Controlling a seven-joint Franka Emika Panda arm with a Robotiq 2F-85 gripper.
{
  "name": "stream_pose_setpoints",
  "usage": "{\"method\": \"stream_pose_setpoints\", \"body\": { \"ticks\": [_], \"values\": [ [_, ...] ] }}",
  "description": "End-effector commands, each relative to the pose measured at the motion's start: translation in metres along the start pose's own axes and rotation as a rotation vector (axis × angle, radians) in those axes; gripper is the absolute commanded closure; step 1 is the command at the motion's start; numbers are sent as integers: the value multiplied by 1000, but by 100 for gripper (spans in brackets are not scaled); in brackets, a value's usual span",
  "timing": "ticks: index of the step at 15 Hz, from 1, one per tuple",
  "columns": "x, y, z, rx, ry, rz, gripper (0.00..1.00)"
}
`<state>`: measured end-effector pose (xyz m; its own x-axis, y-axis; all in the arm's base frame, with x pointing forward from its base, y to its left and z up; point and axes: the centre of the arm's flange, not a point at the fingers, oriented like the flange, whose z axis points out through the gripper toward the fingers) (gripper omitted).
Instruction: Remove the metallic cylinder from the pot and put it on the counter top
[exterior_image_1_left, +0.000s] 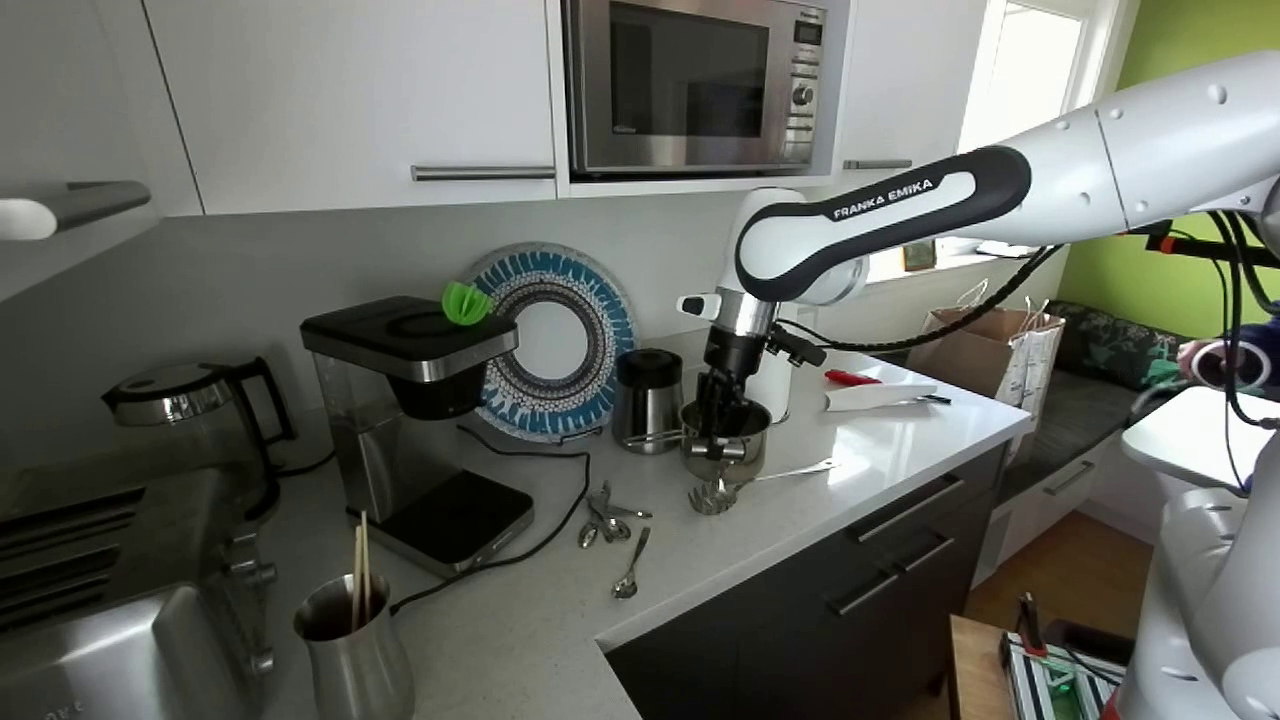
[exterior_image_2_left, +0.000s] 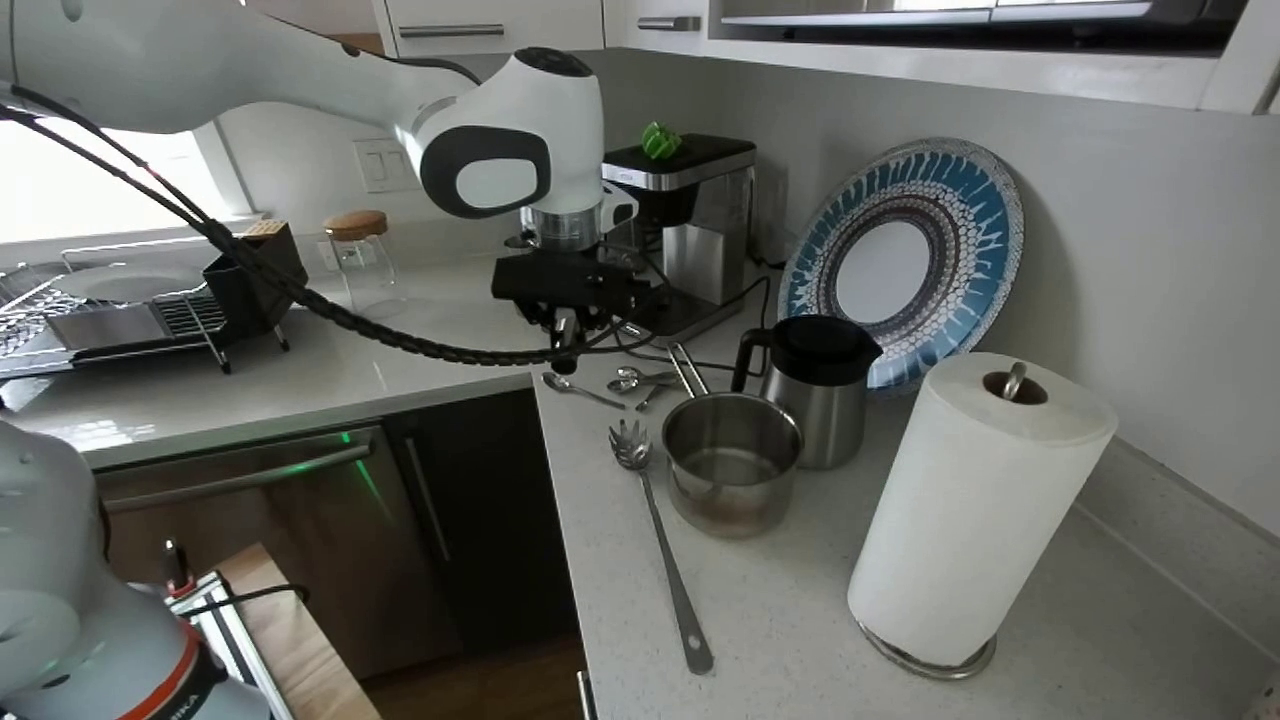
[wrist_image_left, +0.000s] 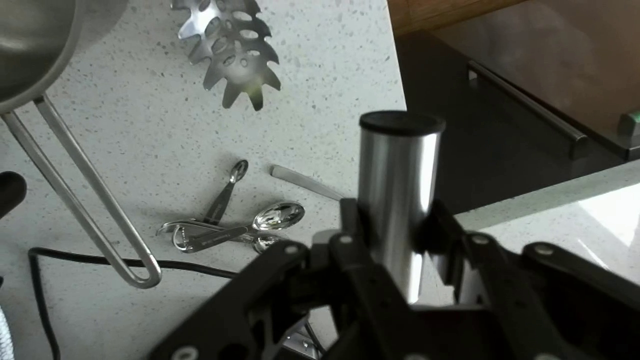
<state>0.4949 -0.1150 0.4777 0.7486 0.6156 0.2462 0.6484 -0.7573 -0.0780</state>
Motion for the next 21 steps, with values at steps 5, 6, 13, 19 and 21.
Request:
{"method": "stream_pose_setpoints", "body": {
  "ticks": [5, 6, 13, 19, 21],
  "values": [
    [47, -15, 45, -39, -24, -174, 89],
    [65, -16, 58, -73, -33, -198, 89],
    [158, -34, 150, -314, -40, -343, 89],
    [155, -32, 172, -360, -59, -398, 64],
    [159, -31, 169, -387, -32, -409, 89]
  ]
}}
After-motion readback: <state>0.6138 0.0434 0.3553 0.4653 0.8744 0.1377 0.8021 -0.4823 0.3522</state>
